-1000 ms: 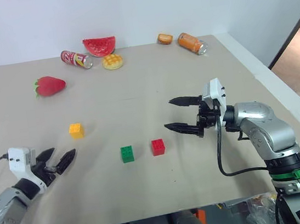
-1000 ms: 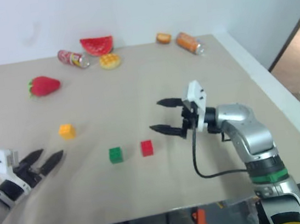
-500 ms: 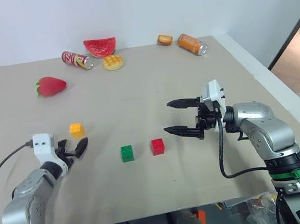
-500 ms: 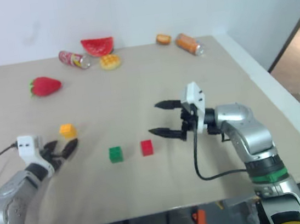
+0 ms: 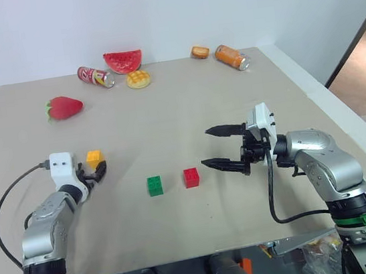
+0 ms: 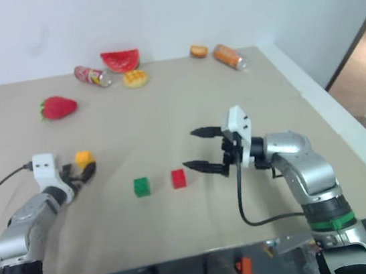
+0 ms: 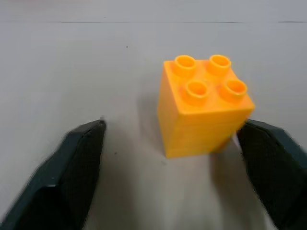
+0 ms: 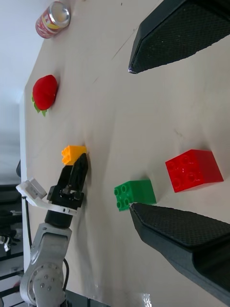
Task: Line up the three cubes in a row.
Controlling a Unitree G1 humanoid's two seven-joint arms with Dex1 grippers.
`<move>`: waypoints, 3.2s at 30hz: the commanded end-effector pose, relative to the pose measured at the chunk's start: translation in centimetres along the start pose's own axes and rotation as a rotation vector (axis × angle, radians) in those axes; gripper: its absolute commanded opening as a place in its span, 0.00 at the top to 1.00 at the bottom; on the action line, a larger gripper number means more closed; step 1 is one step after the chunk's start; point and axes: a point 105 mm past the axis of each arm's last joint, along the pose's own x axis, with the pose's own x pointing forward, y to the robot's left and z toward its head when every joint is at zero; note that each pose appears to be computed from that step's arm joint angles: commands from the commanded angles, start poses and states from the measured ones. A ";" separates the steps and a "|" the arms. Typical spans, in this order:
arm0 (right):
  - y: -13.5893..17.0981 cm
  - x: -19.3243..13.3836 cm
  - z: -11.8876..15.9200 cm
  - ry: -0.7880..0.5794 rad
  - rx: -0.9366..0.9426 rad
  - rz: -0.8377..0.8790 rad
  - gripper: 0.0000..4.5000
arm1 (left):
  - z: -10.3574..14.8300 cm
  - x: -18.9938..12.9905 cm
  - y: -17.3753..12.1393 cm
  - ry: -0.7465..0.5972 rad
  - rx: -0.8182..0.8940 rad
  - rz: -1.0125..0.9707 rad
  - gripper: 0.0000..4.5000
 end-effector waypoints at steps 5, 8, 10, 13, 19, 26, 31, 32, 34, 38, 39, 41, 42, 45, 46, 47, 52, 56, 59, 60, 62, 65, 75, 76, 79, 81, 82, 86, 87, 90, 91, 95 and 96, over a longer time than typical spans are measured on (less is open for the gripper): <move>0.1 -0.3 1.4 -0.029 -0.043 -0.004 0.00 | -0.7 0.5 0.1 0.017 0.007 0.010 0.70; 0.1 -0.3 1.3 -0.028 -0.042 -0.002 0.00 | -0.9 0.4 0.0 0.020 0.027 0.002 0.72; 0.1 -0.2 1.3 -0.030 -0.041 0.001 0.00 | -0.8 0.3 -0.2 0.013 0.042 -0.014 0.72; 0.1 0.0 1.3 -0.030 -0.040 0.008 0.00 | 0.2 0.2 -0.1 -0.030 0.067 -0.035 0.72; -0.1 0.0 1.3 -0.024 -0.043 0.015 0.00 | 5.4 -1.8 -1.0 -0.245 0.178 -0.305 0.72; -0.2 -0.3 1.3 -0.017 -0.045 0.019 0.00 | 3.8 -6.5 -2.4 -0.165 0.419 -0.778 0.72; -0.3 -1.4 1.6 -0.014 -0.027 0.007 0.00 | 0.1 -8.4 -1.0 -0.007 0.539 -0.929 0.72; -0.2 -1.8 1.7 -0.015 -0.018 0.006 0.00 | -0.2 -8.6 -0.6 0.014 0.548 -0.947 0.72; 0.2 -2.5 1.9 -0.014 0.000 0.014 0.00 | -0.7 -8.8 -0.1 0.039 0.570 -0.970 0.72; 0.6 -3.6 1.8 0.006 0.022 0.018 0.00 | -1.3 -9.0 0.5 0.067 0.590 -1.015 0.72; 0.6 -3.8 1.6 0.019 0.026 0.012 0.00 | -1.4 -8.8 0.5 0.070 0.584 -1.022 0.72; 0.5 -3.8 1.1 0.039 0.030 0.002 0.00 | -1.5 -8.2 0.2 0.064 0.578 -1.033 0.72; 0.5 -3.7 0.9 0.042 0.032 0.002 0.00 | -1.6 -8.0 0.0 0.059 0.576 -1.047 0.72; 0.8 -3.4 0.9 0.039 0.037 0.008 0.00 | -1.9 -7.6 -1.5 0.042 0.574 -1.109 0.72; 0.8 -3.3 0.9 0.037 0.038 0.011 0.00 | -1.9 -7.4 -2.0 0.034 0.574 -1.128 0.72; 0.9 -3.2 0.9 0.036 0.039 0.012 0.00 | -1.9 -7.2 -2.4 0.027 0.572 -1.142 0.72; 1.0 -3.0 0.9 0.035 0.040 0.019 0.00 | -1.9 -6.8 -3.4 0.020 0.575 -1.189 0.72; 1.1 -2.8 0.9 0.032 0.042 0.022 0.00 | -1.9 -6.5 -3.5 0.031 0.587 -1.207 0.72; 1.2 -2.7 0.8 0.030 0.044 0.023 0.00 | -1.9 -6.2 -3.7 0.034 0.595 -1.224 0.72; 1.3 -2.7 0.8 0.028 0.044 0.024 0.00 | -1.9 -6.2 -3.8 0.033 0.597 -1.232 0.72; 1.3 -2.6 0.7 0.027 0.044 0.022 0.00 | -2.0 -6.1 -4.2 0.039 0.610 -1.254 0.72; 1.3 -2.6 0.7 0.028 0.044 0.019 0.00 | -2.1 -6.0 -4.5 0.041 0.616 -1.272 0.72; 1.3 -2.5 0.6 0.028 0.044 0.013 0.00 | -2.5 -5.7 -5.7 0.025 0.616 -1.310 0.72; 1.3 -2.6 0.6 0.029 0.044 0.013 0.00 | -2.6 -5.7 -5.6 0.029 0.617 -1.310 0.72; 1.2 -2.6 0.6 0.031 0.043 0.011 0.00 | -2.9 -6.0 -5.6 0.036 0.615 -1.318 0.72; 1.2 -2.6 0.6 0.031 0.042 0.011 0.00 | -3.0 -6.0 -5.8 0.035 0.615 -1.326 0.72; 1.2 -2.5 0.6 0.030 0.041 0.012 0.00 | -3.1 -6.0 -5.8 0.036 0.617 -1.329 0.72; 1.1 -2.4 0.7 0.027 0.040 0.013 0.00 | -3.2 -5.9 -5.7 0.058 0.605 -1.325 0.41; 1.1 -2.4 0.7 0.027 0.040 0.014 0.00 | -3.1 -5.8 -5.6 0.053 0.608 -1.317 0.33; 1.2 -2.4 0.7 0.027 0.041 0.015 0.00 | -2.6 -5.2 -5.2 0.015 0.622 -1.263 0.11; 1.2 -2.4 0.7 0.027 0.041 0.015 0.00 | -2.4 -5.0 -5.1 0.002 0.626 -1.239 0.05; 1.2 -2.4 0.8 0.024 0.042 0.016 0.00 | -2.1 -5.1 -3.9 -0.003 0.608 -1.181 0.00; 1.2 -2.4 0.8 0.024 0.042 0.017 0.00 | -2.1 -5.5 -3.6 -0.006 0.609 -1.172 0.00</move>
